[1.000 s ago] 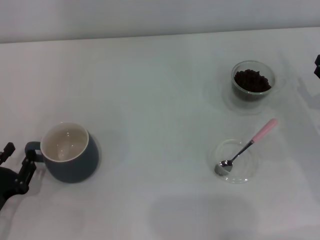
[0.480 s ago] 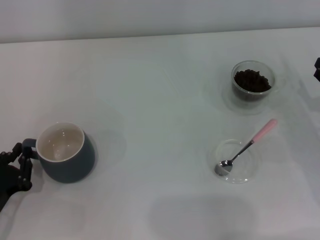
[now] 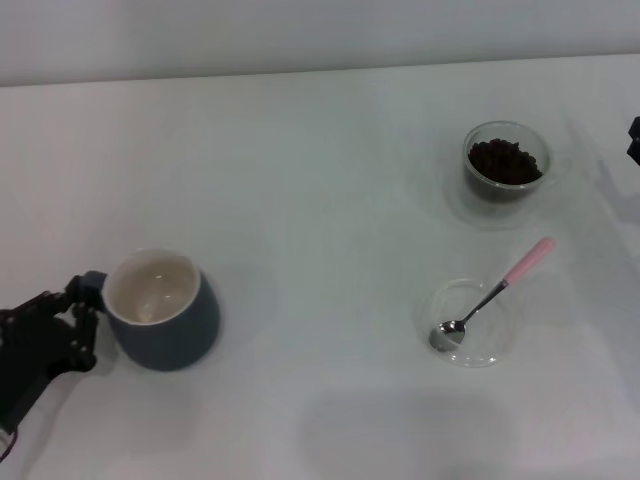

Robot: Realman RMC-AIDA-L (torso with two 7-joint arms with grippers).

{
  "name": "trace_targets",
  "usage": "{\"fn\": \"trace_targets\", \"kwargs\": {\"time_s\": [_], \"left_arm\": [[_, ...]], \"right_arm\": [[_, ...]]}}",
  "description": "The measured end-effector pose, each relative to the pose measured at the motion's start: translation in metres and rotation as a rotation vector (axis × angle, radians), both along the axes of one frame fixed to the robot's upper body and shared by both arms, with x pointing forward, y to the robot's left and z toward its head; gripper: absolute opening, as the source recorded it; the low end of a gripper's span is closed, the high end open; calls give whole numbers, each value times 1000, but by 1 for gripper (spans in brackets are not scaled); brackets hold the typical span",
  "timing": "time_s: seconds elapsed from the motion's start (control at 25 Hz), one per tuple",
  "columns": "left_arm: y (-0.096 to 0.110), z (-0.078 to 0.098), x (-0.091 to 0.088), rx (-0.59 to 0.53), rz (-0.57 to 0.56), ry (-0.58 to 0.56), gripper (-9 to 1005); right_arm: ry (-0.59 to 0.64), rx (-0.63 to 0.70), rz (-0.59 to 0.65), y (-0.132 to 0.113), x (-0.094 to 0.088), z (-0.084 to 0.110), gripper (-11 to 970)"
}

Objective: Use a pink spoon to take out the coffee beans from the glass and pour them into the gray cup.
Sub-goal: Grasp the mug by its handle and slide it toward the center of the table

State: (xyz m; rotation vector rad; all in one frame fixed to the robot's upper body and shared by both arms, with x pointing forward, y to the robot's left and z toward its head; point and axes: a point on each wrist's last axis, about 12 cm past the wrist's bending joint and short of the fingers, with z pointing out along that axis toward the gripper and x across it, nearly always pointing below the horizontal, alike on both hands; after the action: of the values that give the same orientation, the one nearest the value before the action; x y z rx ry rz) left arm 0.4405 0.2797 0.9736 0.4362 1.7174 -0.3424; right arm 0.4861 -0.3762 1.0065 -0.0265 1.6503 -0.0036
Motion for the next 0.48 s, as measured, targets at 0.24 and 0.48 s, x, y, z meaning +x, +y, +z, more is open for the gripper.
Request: {"fn": "trace_targets", "kwargs": {"time_s": [0.24, 0.48], "left_arm": [[-14, 5, 16, -12, -96, 8, 105], [-25, 11, 29, -19, -160, -3, 109]], "right_arm": [[-4, -1, 7, 1, 2, 1, 866], [-6, -2, 10, 2, 2, 1, 866]]}}
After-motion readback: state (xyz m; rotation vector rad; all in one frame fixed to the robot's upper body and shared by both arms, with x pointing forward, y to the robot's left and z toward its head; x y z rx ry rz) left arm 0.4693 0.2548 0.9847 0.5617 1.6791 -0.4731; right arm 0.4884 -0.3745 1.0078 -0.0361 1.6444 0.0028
